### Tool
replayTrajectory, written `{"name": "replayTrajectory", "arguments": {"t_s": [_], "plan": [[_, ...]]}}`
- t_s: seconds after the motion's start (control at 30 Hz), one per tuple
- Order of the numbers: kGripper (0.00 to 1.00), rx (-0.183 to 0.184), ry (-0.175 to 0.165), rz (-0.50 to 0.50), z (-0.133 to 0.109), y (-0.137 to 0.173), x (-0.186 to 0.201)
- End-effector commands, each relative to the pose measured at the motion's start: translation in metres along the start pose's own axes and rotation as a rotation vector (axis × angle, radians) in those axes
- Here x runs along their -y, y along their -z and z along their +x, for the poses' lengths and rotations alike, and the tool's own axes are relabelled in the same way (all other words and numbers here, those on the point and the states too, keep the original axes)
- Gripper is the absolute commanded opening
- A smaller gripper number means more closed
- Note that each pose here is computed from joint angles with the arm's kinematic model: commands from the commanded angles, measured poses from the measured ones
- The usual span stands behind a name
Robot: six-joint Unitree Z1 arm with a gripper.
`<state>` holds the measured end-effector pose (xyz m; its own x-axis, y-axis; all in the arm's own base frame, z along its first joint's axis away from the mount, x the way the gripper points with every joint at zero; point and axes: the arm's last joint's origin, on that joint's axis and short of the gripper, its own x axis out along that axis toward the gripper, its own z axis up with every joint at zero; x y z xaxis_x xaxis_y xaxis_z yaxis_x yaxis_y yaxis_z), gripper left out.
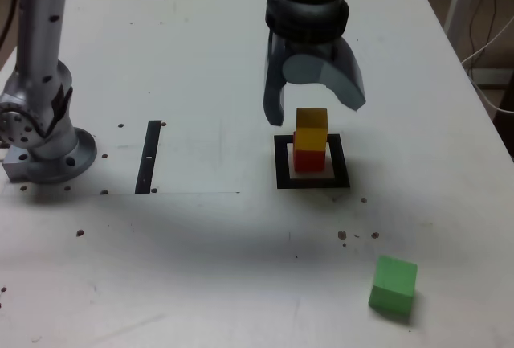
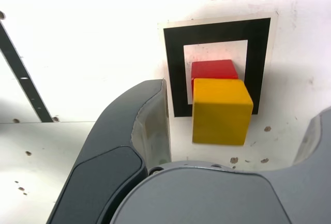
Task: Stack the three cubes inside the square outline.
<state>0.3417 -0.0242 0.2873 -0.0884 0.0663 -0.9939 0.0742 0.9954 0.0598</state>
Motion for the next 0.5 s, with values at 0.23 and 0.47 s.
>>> {"name": "replayTrajectory", "arguments": {"t_s": [0.23,0.47], "plan": [[0.99,0.043,-0.041,0.057,-0.035,0.005,0.017],[1.0,0.063,-0.058,0.14,-0.051,-0.004,0.042]]}}
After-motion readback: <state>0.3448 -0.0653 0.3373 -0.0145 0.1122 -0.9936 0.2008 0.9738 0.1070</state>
